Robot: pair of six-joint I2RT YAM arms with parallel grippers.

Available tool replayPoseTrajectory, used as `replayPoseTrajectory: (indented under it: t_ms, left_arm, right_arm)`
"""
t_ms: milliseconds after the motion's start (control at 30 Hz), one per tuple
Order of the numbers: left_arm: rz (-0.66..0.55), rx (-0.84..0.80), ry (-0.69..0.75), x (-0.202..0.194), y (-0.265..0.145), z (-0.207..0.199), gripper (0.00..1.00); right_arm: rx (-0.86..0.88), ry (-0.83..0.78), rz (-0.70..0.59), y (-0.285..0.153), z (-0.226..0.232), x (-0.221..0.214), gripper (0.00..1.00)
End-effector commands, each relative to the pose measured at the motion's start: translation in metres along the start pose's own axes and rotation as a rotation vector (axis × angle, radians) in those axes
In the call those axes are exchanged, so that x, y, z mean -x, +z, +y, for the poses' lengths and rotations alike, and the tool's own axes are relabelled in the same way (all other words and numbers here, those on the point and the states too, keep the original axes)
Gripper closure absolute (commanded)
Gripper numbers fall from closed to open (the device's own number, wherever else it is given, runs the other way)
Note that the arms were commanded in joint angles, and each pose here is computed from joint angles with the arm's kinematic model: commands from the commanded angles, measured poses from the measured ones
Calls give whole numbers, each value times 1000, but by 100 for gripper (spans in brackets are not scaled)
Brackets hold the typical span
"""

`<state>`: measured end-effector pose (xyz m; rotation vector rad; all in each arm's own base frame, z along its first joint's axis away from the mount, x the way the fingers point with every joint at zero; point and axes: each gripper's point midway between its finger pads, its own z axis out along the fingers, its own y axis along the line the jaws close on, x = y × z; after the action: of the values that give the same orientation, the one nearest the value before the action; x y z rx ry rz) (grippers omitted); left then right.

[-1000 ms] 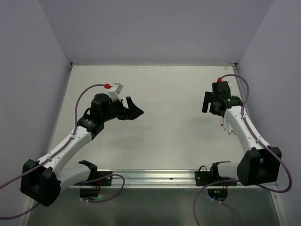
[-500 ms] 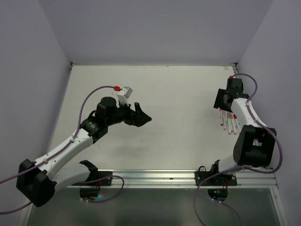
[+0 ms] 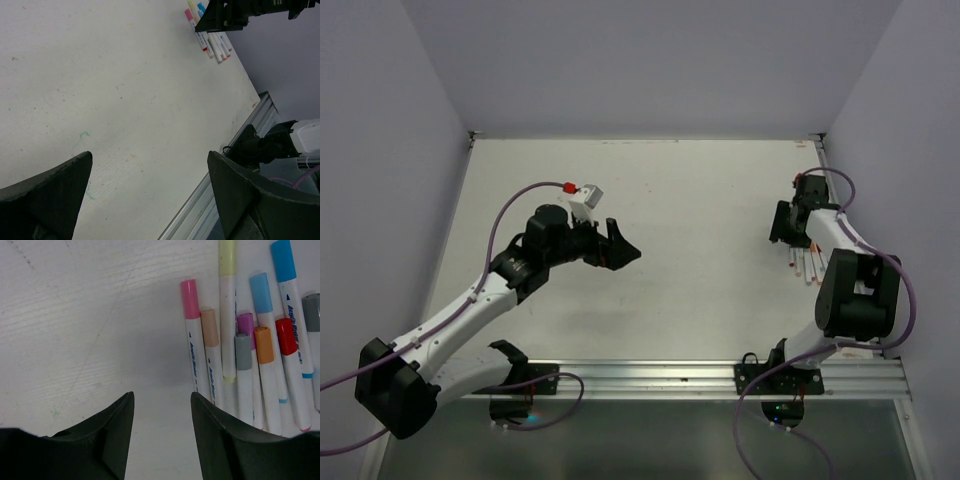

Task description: Open the pen caps

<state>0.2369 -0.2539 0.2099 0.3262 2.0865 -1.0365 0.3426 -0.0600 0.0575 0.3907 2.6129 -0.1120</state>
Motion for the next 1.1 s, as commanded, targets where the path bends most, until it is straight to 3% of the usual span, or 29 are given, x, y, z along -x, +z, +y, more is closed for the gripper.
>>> replayPoseTrajectory:
  t_ms: [0, 633, 800, 1000, 1067]
  left_arm:
    - [-25, -33, 41, 12, 0, -10, 0]
    - [-20, -46, 47, 14, 4, -11, 0]
    - [-17, -39, 48, 12, 4, -10, 0]
    - [-18, -46, 50, 12, 3, -11, 0]
    - [-15, -45, 49, 11, 4, -10, 0]
  right_arm:
    - [-24, 4, -15, 6, -10, 5, 47]
    - [-32, 29, 69, 34, -25, -9, 49]
    - [-17, 26, 83, 37, -23, -13, 53]
    - [-5, 15, 97, 37, -21, -16, 68]
    - [-2, 16, 98, 37, -20, -16, 80]
